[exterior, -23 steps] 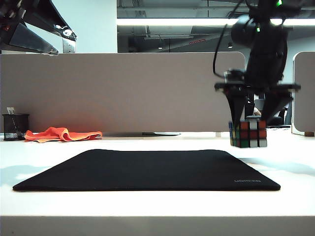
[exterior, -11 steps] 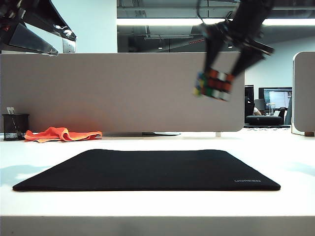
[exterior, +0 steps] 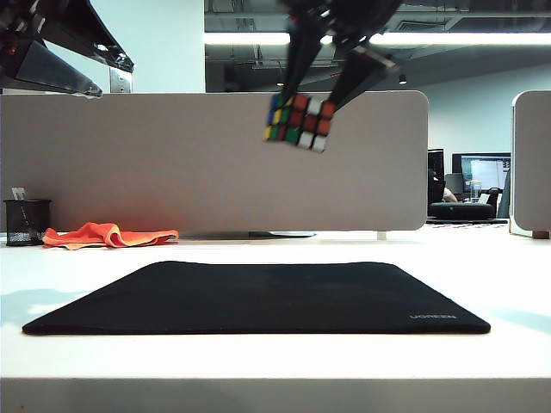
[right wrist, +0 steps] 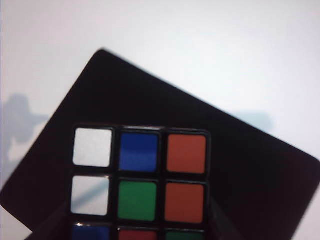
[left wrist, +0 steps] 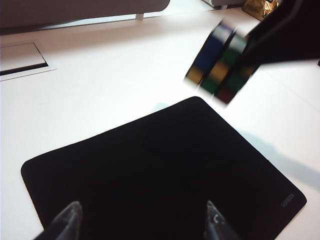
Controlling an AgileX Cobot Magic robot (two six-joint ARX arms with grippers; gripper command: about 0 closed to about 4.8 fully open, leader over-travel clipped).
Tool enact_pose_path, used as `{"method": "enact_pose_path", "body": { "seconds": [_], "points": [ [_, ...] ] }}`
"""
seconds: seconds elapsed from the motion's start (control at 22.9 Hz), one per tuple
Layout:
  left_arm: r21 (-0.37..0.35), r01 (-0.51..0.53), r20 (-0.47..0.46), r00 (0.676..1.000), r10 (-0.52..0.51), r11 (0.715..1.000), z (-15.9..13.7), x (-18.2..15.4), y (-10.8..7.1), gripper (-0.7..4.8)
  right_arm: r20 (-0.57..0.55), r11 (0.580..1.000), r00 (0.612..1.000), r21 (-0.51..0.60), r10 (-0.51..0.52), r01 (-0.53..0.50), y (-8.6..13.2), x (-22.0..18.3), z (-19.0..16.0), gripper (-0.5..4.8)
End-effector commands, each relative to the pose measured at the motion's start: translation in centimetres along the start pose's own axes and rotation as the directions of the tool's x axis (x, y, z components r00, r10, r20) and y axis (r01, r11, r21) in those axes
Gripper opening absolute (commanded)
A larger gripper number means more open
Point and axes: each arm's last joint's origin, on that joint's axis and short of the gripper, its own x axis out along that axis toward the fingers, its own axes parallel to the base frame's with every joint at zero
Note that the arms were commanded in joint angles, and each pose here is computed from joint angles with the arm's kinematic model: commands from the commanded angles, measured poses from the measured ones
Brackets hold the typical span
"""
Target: Pick up the cube on the right side of the mouse pad, then place it in the center of the mouse pad.
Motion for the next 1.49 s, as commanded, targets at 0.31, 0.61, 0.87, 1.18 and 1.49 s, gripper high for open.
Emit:
{"method": "enact_pose_path", "body": {
  "seconds": [0.31, 0.61, 0.87, 1.18, 1.49],
  "points": [
    [0.015, 0.005, 0.020, 1.000, -0.005, 1.000, 0.4, -0.1, -0.1, 3.13, -0.177, 0.985, 0.980, -0.164, -0.089, 0.060, 2.9, 8.4, -2.0, 2.29],
    [0.016, 0.004, 0.020, 1.000, -0.005, 1.000, 0.4, -0.1, -0.1, 3.10, -0.207, 0.993, 0.974, -0.098, -0.091, 0.071, 2.7, 10.8, -2.6, 2.43],
    [0.016, 0.005, 0.020, 1.000, -0.005, 1.000, 0.4, -0.1, -0.1, 3.10, -0.208, 0.993, 0.974, -0.098, -0.091, 0.071, 2.7, 10.9, -2.6, 3.98],
    [0.016, 0.005, 0.020, 1.000, -0.005, 1.000, 0.4, -0.1, -0.1, 3.10, -0.198, 0.993, 0.975, -0.080, -0.097, 0.083, 2.7, 8.7, -2.2, 2.18],
    [0.014, 0.000, 0.019, 1.000, 0.000, 1.000, 0.4, -0.1, -0.1, 2.94, 0.061, 0.964, 0.964, -0.039, -0.259, 0.261, -0.1, -1.3, 0.4, 0.63]
  ]
}}
